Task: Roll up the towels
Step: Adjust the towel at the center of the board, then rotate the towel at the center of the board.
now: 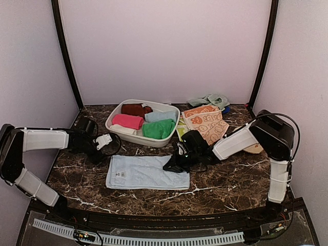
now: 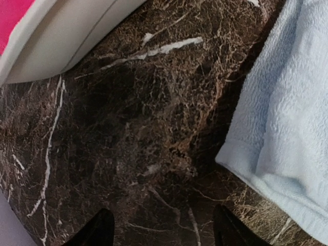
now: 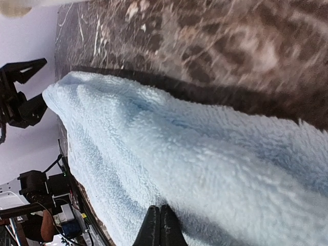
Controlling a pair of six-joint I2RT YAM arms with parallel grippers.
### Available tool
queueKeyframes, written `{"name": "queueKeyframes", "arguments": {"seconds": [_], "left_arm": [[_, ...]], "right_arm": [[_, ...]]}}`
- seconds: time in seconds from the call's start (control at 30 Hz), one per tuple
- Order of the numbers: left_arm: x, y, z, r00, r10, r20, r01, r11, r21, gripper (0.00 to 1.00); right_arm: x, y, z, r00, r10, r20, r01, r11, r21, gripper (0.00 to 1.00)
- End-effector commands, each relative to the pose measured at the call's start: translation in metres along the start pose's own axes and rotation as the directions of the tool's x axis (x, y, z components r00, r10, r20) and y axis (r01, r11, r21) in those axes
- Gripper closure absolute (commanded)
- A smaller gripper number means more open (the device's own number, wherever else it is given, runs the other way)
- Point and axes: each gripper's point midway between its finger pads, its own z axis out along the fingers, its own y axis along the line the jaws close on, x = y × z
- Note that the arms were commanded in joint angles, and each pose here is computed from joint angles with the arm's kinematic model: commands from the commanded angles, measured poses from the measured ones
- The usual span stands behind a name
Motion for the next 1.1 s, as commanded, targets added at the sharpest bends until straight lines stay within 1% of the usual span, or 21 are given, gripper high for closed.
{"name": "queueKeyframes", "arguments": {"seconds": [0.0, 0.07, 0.1, 0.13, 0.2, 0.23, 0.3, 0.37, 0.4, 0.5, 0.6, 0.77, 0.93, 1.07], "left_arm": [[-0.047, 0.038, -0.041, 0.992, 0.031, 0.121, -0.017, 0.994, -0.112, 0.30], [-0.063, 0.036, -0.060, 0.986, 0.014, 0.166, -0.005, 0.999, -0.054, 0.30], [-0.069, 0.027, -0.069, 0.982, 0.008, 0.188, -0.008, 1.000, -0.002, 0.31], [-0.072, 0.015, -0.075, 0.980, 0.013, 0.200, -0.024, 0.998, 0.052, 0.31], [-0.071, -0.018, -0.080, 0.978, 0.070, 0.198, -0.098, 0.986, 0.133, 0.31], [-0.065, -0.043, -0.077, 0.975, 0.118, 0.187, -0.152, 0.972, 0.178, 0.31], [-0.057, -0.071, -0.073, 0.970, 0.152, 0.191, -0.198, 0.949, 0.245, 0.31], [-0.046, -0.089, -0.061, 0.971, 0.180, 0.157, -0.218, 0.935, 0.279, 0.33], [-0.040, -0.094, -0.053, 0.973, 0.193, 0.124, -0.221, 0.933, 0.284, 0.35], [-0.024, -0.108, -0.035, 0.975, 0.215, 0.057, -0.222, 0.919, 0.325, 0.38], [-0.011, -0.106, -0.020, 0.968, 0.252, 0.018, -0.246, 0.924, 0.291, 0.39], [0.003, -0.093, -0.006, 0.951, 0.306, -0.034, -0.293, 0.934, 0.203, 0.39], [-0.001, -0.064, 0.006, 0.922, 0.380, -0.076, -0.377, 0.925, 0.047, 0.39], [-0.021, -0.038, 0.011, 0.910, 0.409, -0.076, -0.414, 0.906, -0.087, 0.38]], "right_arm": [[0.018, 0.020, -0.006, 0.999, 0.036, -0.023, -0.037, 0.999, -0.035, 1.00], [0.010, 0.039, -0.018, 1.000, -0.002, 0.001, 0.002, 0.999, -0.047, 0.99], [0.005, 0.046, -0.024, 1.000, -0.028, 0.014, 0.029, 0.999, -0.038, 0.99], [-0.003, 0.051, -0.032, 0.999, -0.046, 0.029, 0.046, 0.999, -0.027, 0.98], [-0.017, 0.058, -0.047, 0.998, -0.039, 0.055, 0.041, 0.999, -0.024, 0.98], [-0.021, 0.054, -0.051, 0.998, -0.019, 0.054, 0.020, 1.000, -0.003, 0.98], [-0.033, 0.042, -0.054, 0.993, -0.096, 0.074, 0.092, 0.994, 0.059, 0.98], [-0.032, 0.011, -0.052, 0.993, -0.110, 0.048, 0.099, 0.976, 0.196, 0.99], [-0.037, 0.003, -0.051, 0.992, -0.122, 0.041, 0.108, 0.962, 0.252, 1.00], [-0.026, -0.035, -0.046, 0.994, -0.113, -0.006, 0.107, 0.924, 0.366, 1.00], [-0.006, -0.059, -0.052, 0.994, -0.104, -0.036, 0.109, 0.888, 0.447, 1.00], [0.033, -0.077, -0.058, 0.990, -0.091, -0.110, 0.134, 0.859, 0.494, 1.00], [0.076, -0.064, -0.059, 0.979, -0.107, -0.173, 0.177, 0.866, 0.468, 1.00], [0.110, -0.054, -0.060, 0.966, -0.120, -0.230, 0.216, 0.864, 0.454, 1.00]]}}
